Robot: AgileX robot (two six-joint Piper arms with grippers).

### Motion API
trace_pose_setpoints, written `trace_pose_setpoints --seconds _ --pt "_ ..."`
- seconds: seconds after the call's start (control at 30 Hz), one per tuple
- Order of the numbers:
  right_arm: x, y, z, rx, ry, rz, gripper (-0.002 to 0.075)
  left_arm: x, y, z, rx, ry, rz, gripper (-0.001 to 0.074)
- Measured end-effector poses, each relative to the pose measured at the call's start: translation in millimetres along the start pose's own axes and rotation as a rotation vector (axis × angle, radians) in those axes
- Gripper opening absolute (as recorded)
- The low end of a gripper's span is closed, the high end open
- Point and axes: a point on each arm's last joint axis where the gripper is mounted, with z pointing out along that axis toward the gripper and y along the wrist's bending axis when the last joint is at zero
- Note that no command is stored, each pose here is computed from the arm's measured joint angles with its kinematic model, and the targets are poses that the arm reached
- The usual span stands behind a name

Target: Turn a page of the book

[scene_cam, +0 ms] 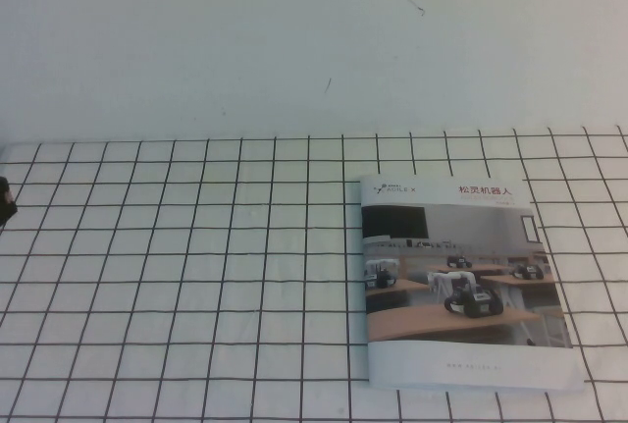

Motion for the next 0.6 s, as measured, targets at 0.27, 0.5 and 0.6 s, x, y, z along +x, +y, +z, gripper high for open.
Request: trace_pose_setpoints --seconds 0.27,0.5,0.6 --pt "12 18 36 -0.197 0.257 0.07 -0.0002 9 -6 15 0.052 0.1 -0.042 -0.0002" --pt "33 32 72 -0.318 0.571 0.079 -0.0002 23 -29 50 0.21 0.303 0.056 -0.0002" --pt "34 38 91 -0.378 0.655 0.112 -0.0002 24 -41 68 0.28 0.383 0.061 -0.0002"
